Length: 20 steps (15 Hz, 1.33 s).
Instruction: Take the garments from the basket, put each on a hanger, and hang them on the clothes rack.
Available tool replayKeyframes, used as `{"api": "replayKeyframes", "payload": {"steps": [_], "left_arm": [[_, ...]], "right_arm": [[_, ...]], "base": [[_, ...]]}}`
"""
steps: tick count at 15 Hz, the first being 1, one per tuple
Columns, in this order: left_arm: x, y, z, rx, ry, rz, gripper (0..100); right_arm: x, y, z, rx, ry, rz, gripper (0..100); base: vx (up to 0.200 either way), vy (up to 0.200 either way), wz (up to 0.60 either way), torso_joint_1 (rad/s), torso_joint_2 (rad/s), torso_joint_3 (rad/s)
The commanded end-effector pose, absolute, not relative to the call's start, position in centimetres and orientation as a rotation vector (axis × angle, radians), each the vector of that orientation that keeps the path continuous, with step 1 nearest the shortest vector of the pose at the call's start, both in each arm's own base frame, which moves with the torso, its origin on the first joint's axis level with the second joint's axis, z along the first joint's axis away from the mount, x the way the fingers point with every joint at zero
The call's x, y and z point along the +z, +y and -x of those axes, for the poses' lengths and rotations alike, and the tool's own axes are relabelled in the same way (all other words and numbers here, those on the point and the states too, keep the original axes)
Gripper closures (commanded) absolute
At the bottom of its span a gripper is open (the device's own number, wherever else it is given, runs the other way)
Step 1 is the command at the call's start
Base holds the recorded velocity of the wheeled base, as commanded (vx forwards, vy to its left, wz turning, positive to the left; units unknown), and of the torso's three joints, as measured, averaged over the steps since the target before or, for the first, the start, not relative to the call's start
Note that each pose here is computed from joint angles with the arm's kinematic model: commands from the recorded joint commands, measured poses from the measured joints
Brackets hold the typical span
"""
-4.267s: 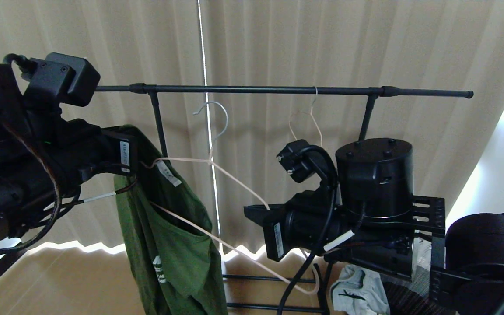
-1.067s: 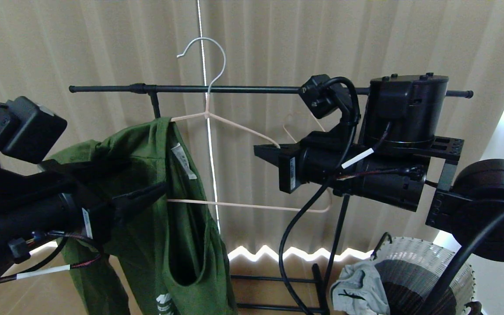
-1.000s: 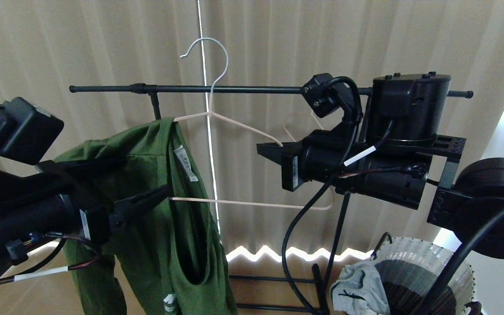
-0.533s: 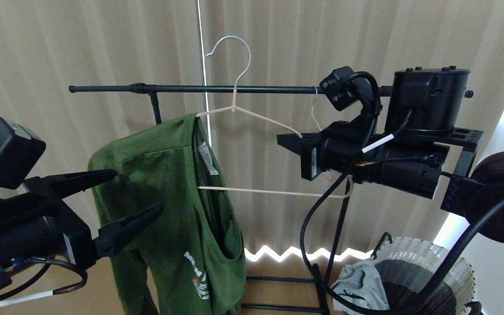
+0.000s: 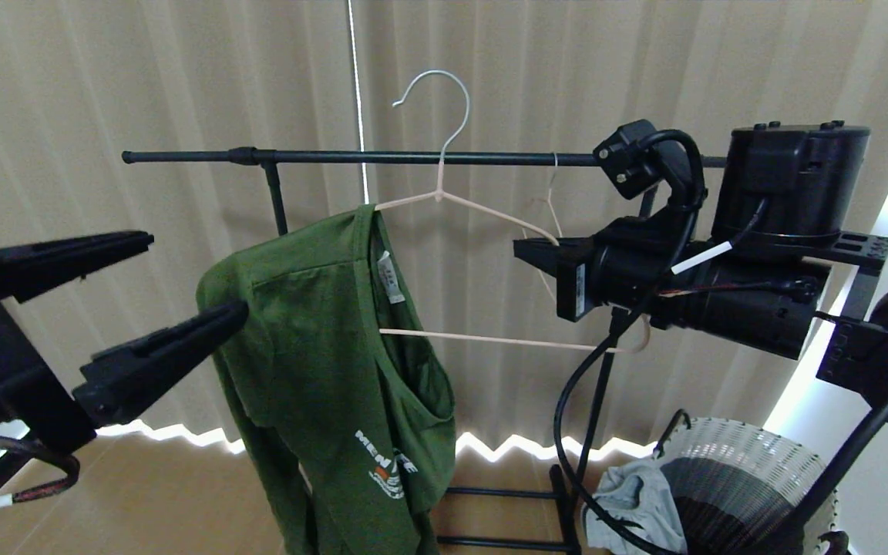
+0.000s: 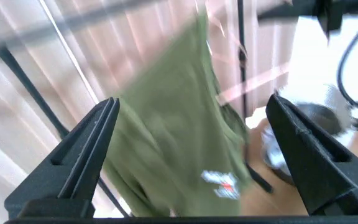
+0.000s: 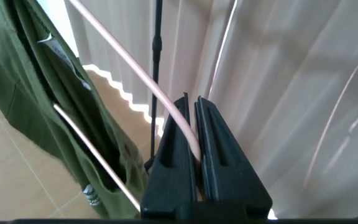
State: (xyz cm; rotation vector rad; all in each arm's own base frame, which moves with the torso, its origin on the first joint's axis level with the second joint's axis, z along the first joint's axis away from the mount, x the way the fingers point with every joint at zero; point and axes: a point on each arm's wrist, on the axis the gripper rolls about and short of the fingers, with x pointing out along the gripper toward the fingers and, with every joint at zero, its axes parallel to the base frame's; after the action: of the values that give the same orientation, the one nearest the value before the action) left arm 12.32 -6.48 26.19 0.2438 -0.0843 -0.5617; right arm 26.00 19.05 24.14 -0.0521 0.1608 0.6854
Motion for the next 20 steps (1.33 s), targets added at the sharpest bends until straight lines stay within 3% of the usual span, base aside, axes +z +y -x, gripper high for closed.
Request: {"api": "replayKeyframes", "payload": {"steps": [1, 3, 6, 12, 20], "left_arm": [[27.5, -6.6, -13.6, -0.523, -0.124, -0.333, 0], [27.2, -7.1, -15.5, -0.509, -0.116, -0.48, 0], [25.9, -8.2, -17.6, -0.534, -0.07, -0.597, 0], [26.0, -10.3, -20.4, -0.573, -0.054, -0.606, 0], [26.0, -10.5, -21.4, -0.564, -0.048, -0.608, 0]], "right_arm": [[24.9, 18.3, -25.0, 0.689, 0.135, 0.059, 100], [24.9, 18.1, -24.6, 0.691, 0.133, 0.068, 100], [24.7, 18.1, -24.4, 0.696, 0.139, 0.07, 100], [23.7, 18.7, -23.3, 0.736, 0.099, 0.092, 100], [23.3, 19.3, -21.9, 0.783, 0.084, 0.123, 100]], "base": [[0.0, 0.0, 0.0, 0.0, 0.0, 0.0], [0.0, 0.0, 0.0, 0.0, 0.0, 0.0], [0.0, 0.0, 0.0, 0.0, 0.0, 0.0], [0.0, 0.0, 0.0, 0.0, 0.0, 0.0], [0.0, 0.0, 0.0, 0.0, 0.0, 0.0]]}}
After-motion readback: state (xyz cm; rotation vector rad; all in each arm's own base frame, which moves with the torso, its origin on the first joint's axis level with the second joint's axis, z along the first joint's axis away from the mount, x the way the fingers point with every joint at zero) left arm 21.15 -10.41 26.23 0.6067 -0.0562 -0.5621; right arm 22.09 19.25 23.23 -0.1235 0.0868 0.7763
